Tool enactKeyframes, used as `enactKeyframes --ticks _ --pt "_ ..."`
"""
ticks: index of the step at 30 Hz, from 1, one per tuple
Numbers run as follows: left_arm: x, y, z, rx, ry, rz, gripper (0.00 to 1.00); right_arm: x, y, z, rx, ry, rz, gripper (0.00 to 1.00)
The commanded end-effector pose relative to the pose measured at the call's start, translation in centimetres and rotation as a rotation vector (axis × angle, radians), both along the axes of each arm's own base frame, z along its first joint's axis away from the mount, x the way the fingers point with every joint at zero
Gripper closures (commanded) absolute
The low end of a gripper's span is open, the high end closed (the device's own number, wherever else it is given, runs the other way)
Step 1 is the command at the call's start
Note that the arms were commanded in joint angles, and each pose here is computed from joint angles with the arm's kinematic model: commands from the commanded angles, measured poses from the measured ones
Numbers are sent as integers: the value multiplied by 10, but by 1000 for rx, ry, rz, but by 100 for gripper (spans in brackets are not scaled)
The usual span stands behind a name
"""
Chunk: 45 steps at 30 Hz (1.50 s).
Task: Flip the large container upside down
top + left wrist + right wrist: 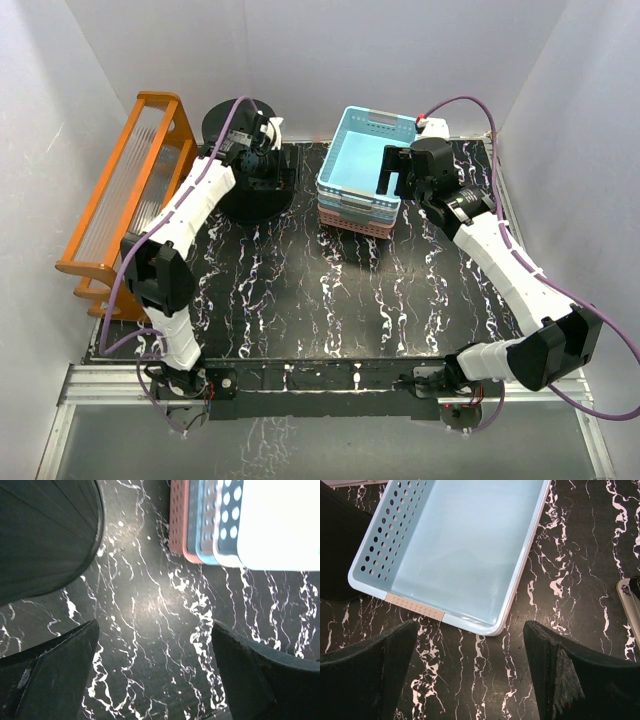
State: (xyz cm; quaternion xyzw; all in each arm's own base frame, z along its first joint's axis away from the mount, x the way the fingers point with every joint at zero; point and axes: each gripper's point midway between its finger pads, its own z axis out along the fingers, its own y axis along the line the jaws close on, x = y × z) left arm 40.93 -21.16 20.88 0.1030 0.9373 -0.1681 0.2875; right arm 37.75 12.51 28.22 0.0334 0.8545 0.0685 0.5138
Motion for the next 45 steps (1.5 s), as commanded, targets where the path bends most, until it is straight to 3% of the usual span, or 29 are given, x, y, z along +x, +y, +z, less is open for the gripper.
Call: enactKeyframes --ticks 1,9,17,24,32,36,45 --pt "-38 -10 32 -77 -30 -55 6 4 6 26 57 -63 19 12" --pt "-116 2 33 -139 13 -47 1 26 50 14 162 -1 140 12" --pt "-153 34 14 -97 24 54 1 55 87 0 227 52 223 12" --pt "-156 38 4 -95 27 79 1 45 82 -39 187 145 205 7" --pt "-148 34 8 -103 -5 63 1 25 -20 -38 -19 105 -111 2" --pt "-144 30 9 -116 -9 55 1 32 -50 -30 -47 130 -175 2" --pt "-147 43 21 -106 -73 101 1 28 33 46 174 -44 92 2"
